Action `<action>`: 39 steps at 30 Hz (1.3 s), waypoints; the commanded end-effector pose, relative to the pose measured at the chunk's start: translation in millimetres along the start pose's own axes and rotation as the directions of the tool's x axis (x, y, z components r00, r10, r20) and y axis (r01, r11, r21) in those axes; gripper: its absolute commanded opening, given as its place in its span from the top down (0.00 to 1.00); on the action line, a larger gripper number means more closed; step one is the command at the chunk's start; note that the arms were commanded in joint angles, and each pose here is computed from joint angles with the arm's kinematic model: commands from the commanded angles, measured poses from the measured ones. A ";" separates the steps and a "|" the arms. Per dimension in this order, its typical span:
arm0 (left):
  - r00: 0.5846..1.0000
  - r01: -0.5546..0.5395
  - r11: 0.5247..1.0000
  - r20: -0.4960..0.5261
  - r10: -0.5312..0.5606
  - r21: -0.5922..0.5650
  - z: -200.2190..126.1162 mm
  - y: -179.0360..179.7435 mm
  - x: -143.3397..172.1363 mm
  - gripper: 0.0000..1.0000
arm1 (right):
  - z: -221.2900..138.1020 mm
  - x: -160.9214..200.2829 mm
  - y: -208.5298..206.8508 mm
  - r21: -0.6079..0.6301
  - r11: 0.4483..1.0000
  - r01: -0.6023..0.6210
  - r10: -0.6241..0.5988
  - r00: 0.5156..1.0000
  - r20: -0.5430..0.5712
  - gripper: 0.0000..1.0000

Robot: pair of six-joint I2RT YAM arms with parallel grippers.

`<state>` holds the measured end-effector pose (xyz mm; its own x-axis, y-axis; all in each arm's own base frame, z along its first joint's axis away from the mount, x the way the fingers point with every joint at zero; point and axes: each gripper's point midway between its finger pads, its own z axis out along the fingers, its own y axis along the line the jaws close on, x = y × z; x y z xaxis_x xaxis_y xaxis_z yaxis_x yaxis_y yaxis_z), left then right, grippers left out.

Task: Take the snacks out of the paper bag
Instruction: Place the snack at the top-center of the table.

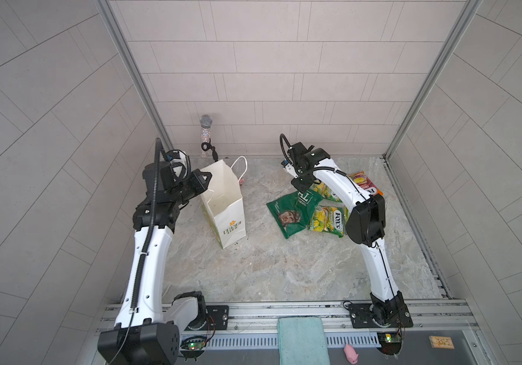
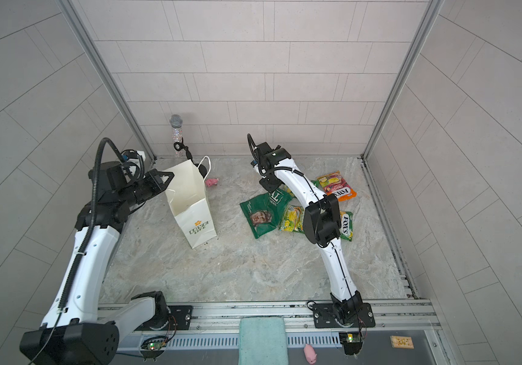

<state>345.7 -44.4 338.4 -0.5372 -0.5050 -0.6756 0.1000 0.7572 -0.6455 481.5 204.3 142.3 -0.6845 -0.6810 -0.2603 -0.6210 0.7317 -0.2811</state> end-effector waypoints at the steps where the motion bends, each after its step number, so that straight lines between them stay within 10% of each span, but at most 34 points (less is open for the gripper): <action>1: 1.000 -0.006 1.000 0.003 0.006 0.024 3.9 -4.1 -1.1 1.00 | 0.0 -21.6 -10.1 0.075 0.996 0.043 -0.047 0.997 0.058 1.00; 14: 1.000 -0.003 0.999 -0.009 0.003 0.037 6.3 -8.2 1.9 1.00 | 22.0 -84.4 -3.1 0.262 0.962 0.077 -0.130 0.972 0.193 1.00; 20: 0.999 -0.011 0.997 -0.042 0.014 0.071 13.5 -17.7 9.2 1.00 | 25.1 -83.6 -20.9 0.356 0.934 0.021 -0.087 0.981 0.173 0.50; 26: 0.993 -0.046 0.985 -0.102 0.063 0.165 28.2 -48.3 20.5 1.00 | 1.7 -79.6 -41.4 0.331 0.936 -0.119 0.036 0.969 0.246 0.25; 39: 0.991 -0.006 0.938 -0.126 0.053 0.347 39.9 -92.7 14.3 1.00 | -71.4 -43.2 -85.7 0.227 0.910 -0.348 0.249 0.894 0.374 0.23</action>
<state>360.8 -129.9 352.2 -0.6517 -0.4068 -0.6401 0.3189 0.6188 -0.7179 547.6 176.3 219.3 -0.6352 -0.4930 -0.5945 -0.2727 0.8634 -0.4245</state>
